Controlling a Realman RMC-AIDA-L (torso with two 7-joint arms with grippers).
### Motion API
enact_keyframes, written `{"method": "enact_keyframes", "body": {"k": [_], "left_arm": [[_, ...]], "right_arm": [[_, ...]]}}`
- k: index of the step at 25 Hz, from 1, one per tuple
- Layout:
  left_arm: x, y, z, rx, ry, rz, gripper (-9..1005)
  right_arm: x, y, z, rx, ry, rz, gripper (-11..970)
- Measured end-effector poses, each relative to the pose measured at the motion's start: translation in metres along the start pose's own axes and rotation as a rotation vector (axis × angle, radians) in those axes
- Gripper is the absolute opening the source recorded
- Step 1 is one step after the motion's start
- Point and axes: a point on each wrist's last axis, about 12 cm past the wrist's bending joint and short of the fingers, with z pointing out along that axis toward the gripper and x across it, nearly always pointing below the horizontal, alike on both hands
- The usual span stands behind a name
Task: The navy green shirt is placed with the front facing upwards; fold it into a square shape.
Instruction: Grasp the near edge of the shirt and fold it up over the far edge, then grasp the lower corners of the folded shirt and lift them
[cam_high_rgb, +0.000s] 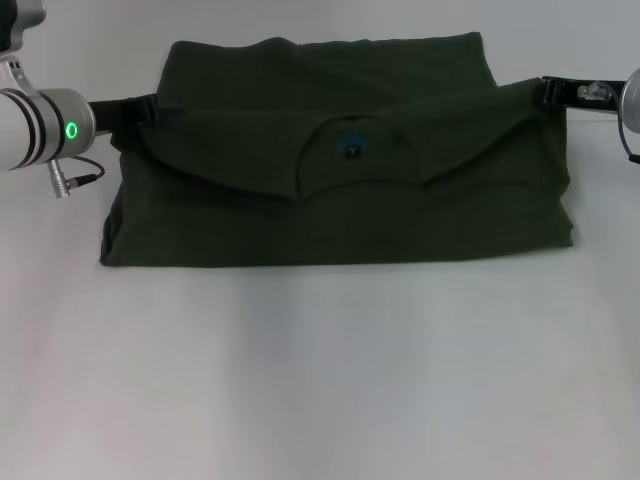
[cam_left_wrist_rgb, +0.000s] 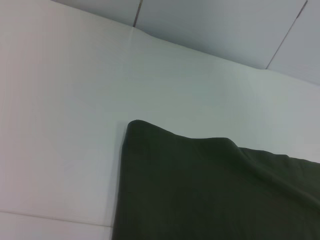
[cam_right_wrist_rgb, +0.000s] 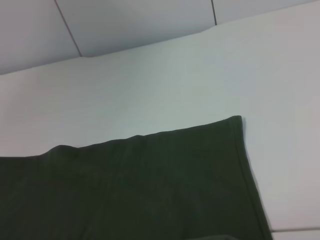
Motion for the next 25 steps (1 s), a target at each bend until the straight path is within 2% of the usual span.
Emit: {"method": "enact_keyframes", "body": {"k": [4, 11, 12, 17, 19, 22, 25], "left_arm": [[0.001, -0.003, 0.001, 0.008, 0.018, 0.02, 31], [0.004, -0.004, 0.002, 0.01, 0.035, -0.025, 125], [0.005, -0.003, 0.002, 0.009, 0.036, -0.039, 138], [0.007, 0.007, -0.003, 0.007, 0.025, -0.125, 358], [0.008, 0.01, -0.007, 0.024, 0.017, -0.157, 401], [0.012, 0.016, -0.018, 0.074, -0.001, -0.195, 465], [0.021, 0.026, -0.035, 0.175, -0.015, -0.248, 530]], "right_arm": [[0.0, 0.0, 0.0, -0.005, 0.009, -0.003, 61], [-0.001, 0.003, 0.008, 0.011, 0.06, -0.039, 63], [-0.001, 0.003, 0.009, 0.014, 0.062, -0.043, 101], [-0.005, 0.004, 0.007, 0.005, 0.06, -0.051, 291], [-0.006, 0.002, 0.003, -0.014, 0.063, -0.039, 376], [-0.001, -0.006, -0.01, -0.073, 0.06, 0.028, 503], [0.01, -0.017, -0.029, -0.175, 0.044, 0.122, 621]]}}
